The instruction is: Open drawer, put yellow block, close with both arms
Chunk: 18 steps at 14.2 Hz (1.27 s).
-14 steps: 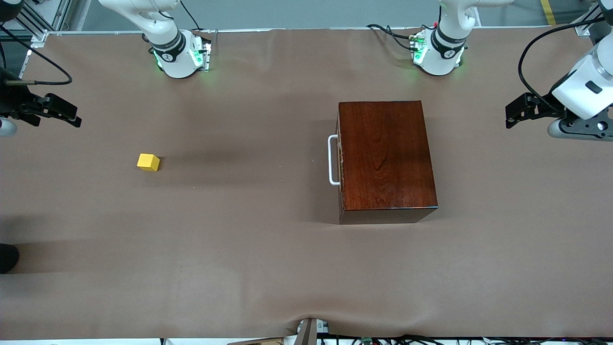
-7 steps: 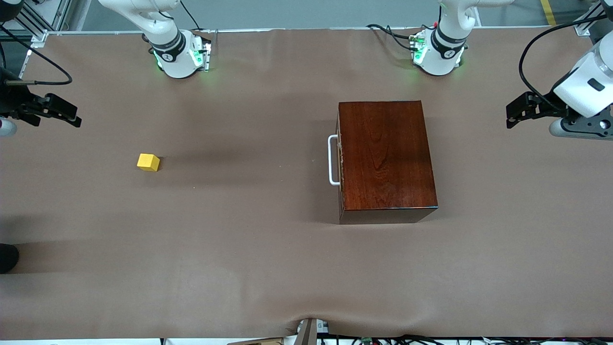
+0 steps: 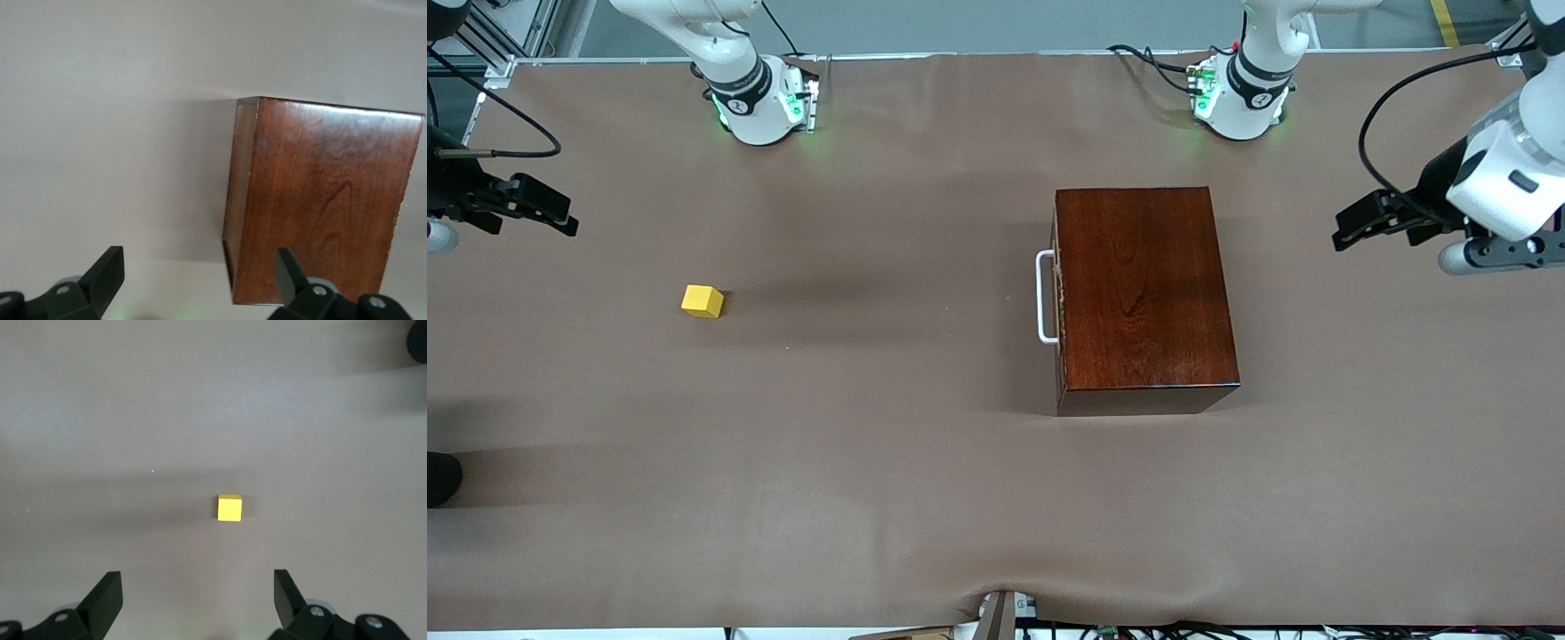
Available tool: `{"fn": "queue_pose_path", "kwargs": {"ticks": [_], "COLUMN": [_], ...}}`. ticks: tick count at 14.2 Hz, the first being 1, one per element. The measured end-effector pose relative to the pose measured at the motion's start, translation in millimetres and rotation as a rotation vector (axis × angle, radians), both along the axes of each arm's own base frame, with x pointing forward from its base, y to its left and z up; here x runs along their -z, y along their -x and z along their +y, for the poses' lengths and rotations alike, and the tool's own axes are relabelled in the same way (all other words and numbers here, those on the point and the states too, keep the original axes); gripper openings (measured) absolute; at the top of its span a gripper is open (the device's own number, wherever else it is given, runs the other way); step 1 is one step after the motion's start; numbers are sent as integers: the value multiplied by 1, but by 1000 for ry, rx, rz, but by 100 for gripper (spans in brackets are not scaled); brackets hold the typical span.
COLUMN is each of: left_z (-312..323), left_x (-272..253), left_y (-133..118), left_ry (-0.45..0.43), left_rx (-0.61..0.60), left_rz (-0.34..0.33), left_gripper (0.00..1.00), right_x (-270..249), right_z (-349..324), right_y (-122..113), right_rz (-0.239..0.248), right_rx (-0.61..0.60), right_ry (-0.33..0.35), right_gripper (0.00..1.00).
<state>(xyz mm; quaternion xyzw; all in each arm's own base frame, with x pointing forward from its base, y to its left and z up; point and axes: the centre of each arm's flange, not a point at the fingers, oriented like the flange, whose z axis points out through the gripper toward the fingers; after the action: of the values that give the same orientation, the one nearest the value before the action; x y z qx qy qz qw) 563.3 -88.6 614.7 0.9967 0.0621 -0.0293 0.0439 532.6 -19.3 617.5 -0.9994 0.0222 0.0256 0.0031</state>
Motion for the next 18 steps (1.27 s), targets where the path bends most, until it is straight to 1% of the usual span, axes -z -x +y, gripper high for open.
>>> {"fn": "queue_pose_path", "kwargs": {"ticks": [4,8,16,18], "left_z": [-44,-100,-217,-253], "left_x": [9,21,57,75], "left_y": [-5,-1,8,14], "left_ry": [17,15,11,-12], "left_rx": [-80,-134,-197,-192], "left_rz": [10,14,37,35], "left_gripper": [100,100,100,100], "right_x": [0,0,0,0], "right_z": [0,0,0,0], "right_y": [0,0,0,0], "right_rz": [0,0,0,0], "right_rx": [0,0,-1,-1], "right_ry": [0,0,0,0], "right_gripper": [100,100,100,100]}}
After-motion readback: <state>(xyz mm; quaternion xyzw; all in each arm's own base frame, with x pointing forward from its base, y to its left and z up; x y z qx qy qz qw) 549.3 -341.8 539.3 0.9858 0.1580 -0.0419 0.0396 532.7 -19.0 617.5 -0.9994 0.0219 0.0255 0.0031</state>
